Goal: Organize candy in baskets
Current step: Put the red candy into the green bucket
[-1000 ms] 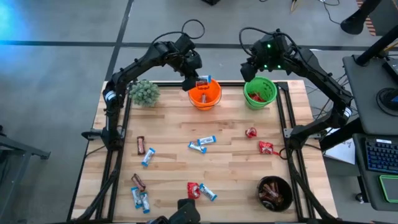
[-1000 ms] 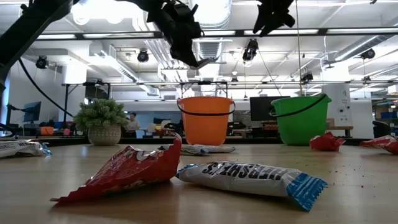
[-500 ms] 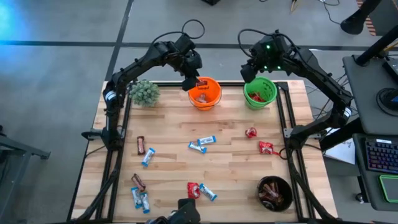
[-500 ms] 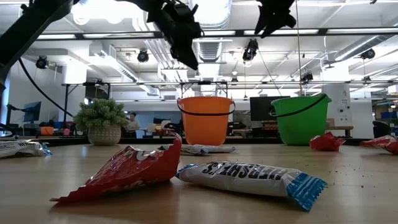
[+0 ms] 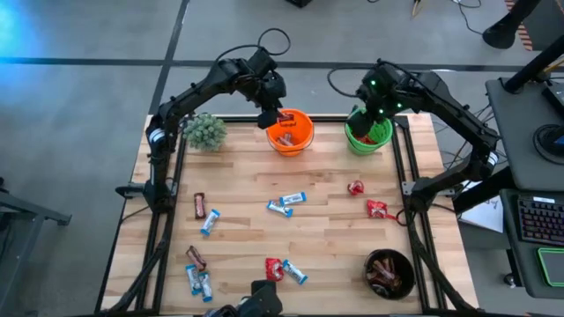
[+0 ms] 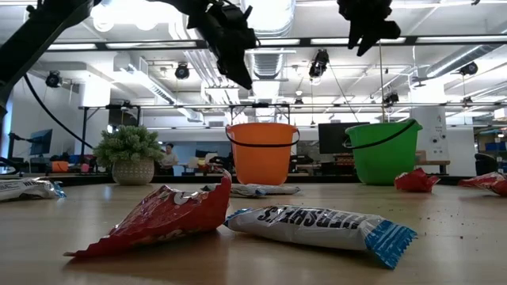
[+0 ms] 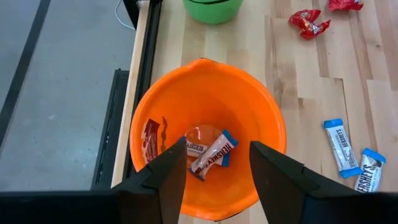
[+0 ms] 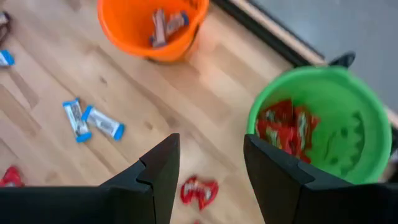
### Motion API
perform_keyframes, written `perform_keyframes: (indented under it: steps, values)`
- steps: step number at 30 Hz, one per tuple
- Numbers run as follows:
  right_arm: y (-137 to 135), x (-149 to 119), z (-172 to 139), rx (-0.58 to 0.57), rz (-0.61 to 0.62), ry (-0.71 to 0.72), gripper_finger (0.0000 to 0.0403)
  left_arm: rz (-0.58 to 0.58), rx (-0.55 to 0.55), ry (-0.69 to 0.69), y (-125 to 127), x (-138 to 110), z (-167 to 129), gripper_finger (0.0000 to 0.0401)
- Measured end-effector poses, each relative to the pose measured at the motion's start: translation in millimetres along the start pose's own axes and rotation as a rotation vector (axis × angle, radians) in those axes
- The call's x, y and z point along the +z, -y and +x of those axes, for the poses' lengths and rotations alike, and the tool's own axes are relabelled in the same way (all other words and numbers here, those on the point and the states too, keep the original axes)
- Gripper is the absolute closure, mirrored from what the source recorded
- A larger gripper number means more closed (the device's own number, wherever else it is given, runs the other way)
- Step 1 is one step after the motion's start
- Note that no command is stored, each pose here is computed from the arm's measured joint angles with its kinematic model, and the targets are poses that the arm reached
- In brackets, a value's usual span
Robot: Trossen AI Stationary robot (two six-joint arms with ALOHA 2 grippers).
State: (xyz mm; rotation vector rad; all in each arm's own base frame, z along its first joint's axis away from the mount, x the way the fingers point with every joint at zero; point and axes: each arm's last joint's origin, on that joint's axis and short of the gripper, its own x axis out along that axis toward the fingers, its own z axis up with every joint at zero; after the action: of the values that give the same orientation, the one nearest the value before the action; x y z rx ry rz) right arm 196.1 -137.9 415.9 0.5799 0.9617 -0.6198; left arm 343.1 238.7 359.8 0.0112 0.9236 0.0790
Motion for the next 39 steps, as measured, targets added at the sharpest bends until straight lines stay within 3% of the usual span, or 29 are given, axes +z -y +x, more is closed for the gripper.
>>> perform_keyframes:
  steps: [13, 30, 34, 39]
  values:
    - [-26.1, -21.6, 15.2, -0.005, 0.01, -0.155, 0.0234, 0.009, -0.003, -0.005, 0.2, -0.6, -0.2, 0.0243]
    - [-38.3, -80.6, 97.8, -0.132, 0.059, -0.484, 0.0234, 0.008, -0.02, -0.04, 2.5, -4.2, -2.2, 0.0243]
    - [-43.9, -92.3, 106.8, -0.108, -0.017, -0.532, 0.0234, 0.008, -0.021, -0.042, 2.6, -4.3, -2.2, 0.0243]
    - [-47.4, -101.9, 112.8, -0.067, -0.228, -0.572, 0.0234, 0.008, -0.021, -0.042, 2.6, -4.4, -2.2, 0.0243]
